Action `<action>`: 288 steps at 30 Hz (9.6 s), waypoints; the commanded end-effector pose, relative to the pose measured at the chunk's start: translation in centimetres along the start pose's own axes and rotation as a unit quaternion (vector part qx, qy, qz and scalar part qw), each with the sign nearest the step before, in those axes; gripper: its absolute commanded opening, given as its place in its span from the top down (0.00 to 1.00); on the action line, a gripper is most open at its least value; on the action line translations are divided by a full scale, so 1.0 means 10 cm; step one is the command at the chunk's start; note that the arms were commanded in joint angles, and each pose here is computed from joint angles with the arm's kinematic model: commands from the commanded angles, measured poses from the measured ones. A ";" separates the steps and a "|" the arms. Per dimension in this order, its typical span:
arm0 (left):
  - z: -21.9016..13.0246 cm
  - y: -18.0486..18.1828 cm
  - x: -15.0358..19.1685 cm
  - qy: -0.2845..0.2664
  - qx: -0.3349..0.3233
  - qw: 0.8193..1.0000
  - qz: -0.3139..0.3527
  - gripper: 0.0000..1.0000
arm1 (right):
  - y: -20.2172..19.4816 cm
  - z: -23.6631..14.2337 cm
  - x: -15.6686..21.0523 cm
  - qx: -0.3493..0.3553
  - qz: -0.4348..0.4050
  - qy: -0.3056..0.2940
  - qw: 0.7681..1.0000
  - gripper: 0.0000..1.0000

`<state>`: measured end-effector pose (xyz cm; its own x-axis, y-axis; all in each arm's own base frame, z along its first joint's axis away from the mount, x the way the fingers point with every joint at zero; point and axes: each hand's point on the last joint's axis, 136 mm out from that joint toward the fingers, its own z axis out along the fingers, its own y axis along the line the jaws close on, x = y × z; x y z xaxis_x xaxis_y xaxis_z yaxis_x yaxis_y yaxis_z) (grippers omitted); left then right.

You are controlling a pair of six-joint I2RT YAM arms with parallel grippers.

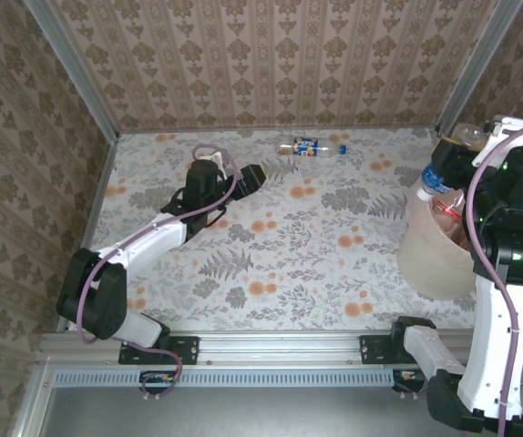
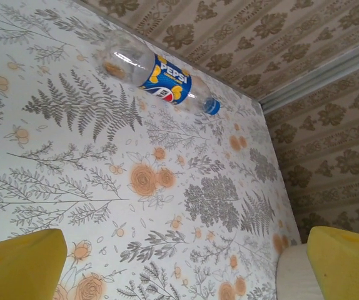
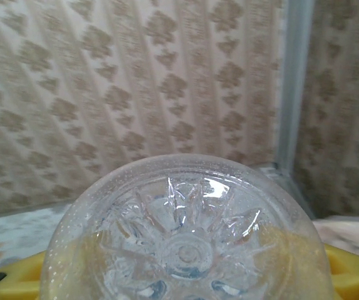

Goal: Put the plastic bottles in the bin

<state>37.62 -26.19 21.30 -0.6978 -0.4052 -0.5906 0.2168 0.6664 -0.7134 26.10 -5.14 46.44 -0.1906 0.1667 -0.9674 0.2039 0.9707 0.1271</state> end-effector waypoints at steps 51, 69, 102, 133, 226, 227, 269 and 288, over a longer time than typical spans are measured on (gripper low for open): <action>0.06 0.05 -0.04 0.035 -0.036 0.999 0.008 0.00 | -1.24 0.40 0.98 0.277 0.005 0.232 0.932 0.00; -0.34 0.79 -0.02 -0.003 -0.192 0.979 -0.071 0.00 | 1.12 1.25 0.74 -0.086 -0.053 0.168 0.981 0.00; 0.38 0.57 -0.20 0.039 -0.112 0.992 0.050 0.00 | 2.35 3.97 2.25 -0.211 -0.026 0.283 0.935 0.00; 1.13 1.13 -0.37 0.068 -0.132 0.988 -0.029 0.00 | 2.26 3.68 3.44 -0.207 -0.157 0.432 0.864 0.00; 0.82 1.28 0.08 0.099 -0.114 0.984 -0.090 0.00 | 1.67 1.12 0.59 -0.250 -0.125 0.157 0.947 0.51; 0.81 1.27 0.07 0.097 -0.113 0.985 -0.092 0.00 | 1.52 1.07 0.47 -0.247 -0.109 0.139 0.953 0.51; 0.60 0.61 0.09 0.146 -0.179 0.973 -0.006 0.00 | -0.72 0.64 1.29 -0.090 -0.233 0.273 0.929 0.31; 0.57 0.72 0.17 0.144 -0.187 0.972 -0.010 0.00 | -0.81 1.16 0.66 -0.009 -0.050 0.125 0.991 0.35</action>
<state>42.01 -26.14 12.45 -0.8817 -0.2628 -0.3919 -0.0305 0.8605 -0.5085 33.25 -13.24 37.35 -0.4416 0.0262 -0.8968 0.1029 0.9945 -0.0216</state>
